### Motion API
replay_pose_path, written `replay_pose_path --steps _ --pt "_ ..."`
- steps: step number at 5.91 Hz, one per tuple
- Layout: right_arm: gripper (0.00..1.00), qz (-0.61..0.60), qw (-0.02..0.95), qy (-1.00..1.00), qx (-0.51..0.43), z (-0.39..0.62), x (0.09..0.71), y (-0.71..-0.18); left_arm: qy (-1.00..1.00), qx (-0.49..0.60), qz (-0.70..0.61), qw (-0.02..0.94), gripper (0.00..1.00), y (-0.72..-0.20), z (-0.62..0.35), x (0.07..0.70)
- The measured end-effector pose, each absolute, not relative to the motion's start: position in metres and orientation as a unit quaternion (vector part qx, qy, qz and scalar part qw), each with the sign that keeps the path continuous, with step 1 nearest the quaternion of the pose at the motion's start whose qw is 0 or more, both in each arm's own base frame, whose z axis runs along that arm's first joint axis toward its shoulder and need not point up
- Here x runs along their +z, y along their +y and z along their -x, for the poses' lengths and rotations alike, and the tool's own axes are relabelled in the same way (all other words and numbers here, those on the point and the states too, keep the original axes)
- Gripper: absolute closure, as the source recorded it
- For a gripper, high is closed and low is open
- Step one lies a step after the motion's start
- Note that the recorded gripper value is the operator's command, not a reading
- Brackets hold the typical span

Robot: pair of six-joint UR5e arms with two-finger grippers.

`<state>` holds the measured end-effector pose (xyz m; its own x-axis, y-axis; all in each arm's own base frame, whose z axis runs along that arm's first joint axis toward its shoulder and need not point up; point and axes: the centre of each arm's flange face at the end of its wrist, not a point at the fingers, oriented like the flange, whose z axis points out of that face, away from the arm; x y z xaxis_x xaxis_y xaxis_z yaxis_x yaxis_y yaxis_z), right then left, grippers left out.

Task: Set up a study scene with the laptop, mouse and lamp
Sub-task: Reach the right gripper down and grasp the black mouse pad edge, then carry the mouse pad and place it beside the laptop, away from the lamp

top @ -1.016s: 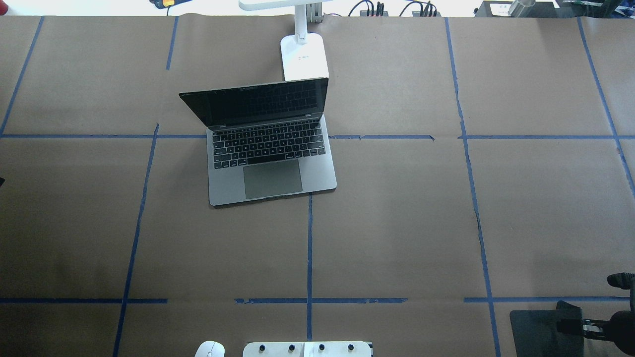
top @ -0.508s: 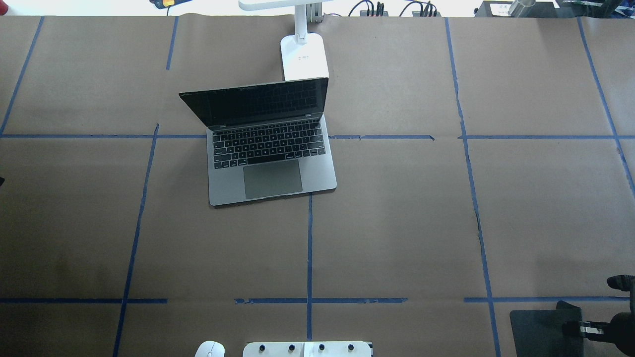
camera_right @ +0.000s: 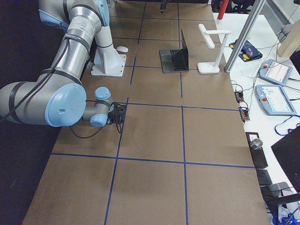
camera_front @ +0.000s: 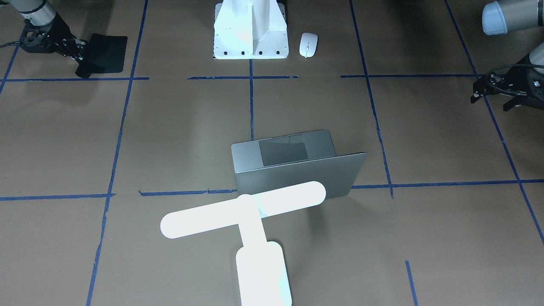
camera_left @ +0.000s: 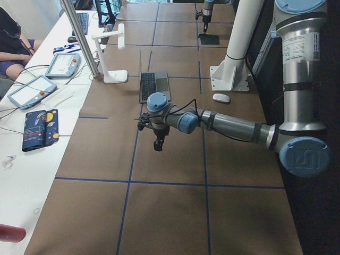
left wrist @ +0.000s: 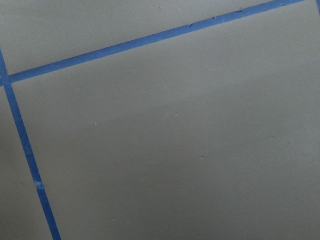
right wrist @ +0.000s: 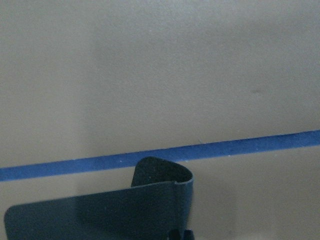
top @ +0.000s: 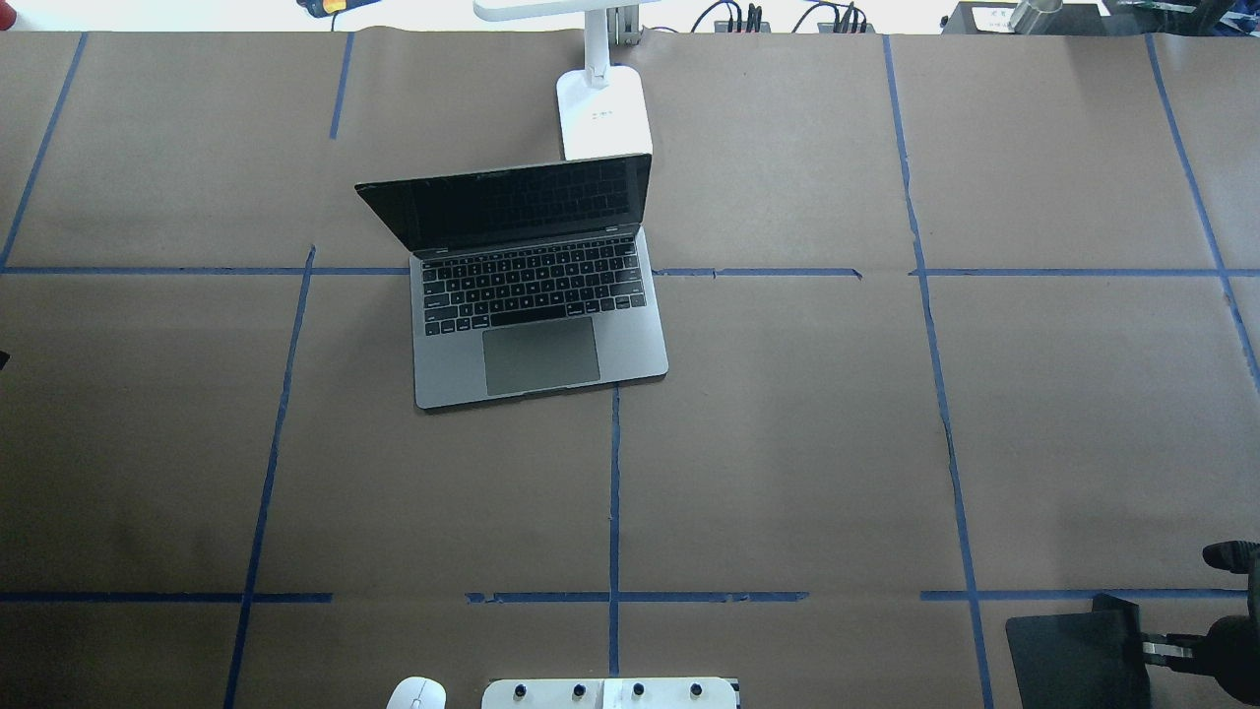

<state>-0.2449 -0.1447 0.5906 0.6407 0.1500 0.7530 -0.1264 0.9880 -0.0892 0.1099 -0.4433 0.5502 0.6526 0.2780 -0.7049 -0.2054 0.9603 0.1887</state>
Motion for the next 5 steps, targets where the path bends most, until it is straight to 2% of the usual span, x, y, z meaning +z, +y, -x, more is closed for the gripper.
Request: replay_pose_path --steps 5 --pt "1.0 -0.046 0.842 -0.508 0.179 0.257 0.524 -0.246 0.397 0.131 -0.051 0.907 0.0 -0.444 -0.11 0.543"
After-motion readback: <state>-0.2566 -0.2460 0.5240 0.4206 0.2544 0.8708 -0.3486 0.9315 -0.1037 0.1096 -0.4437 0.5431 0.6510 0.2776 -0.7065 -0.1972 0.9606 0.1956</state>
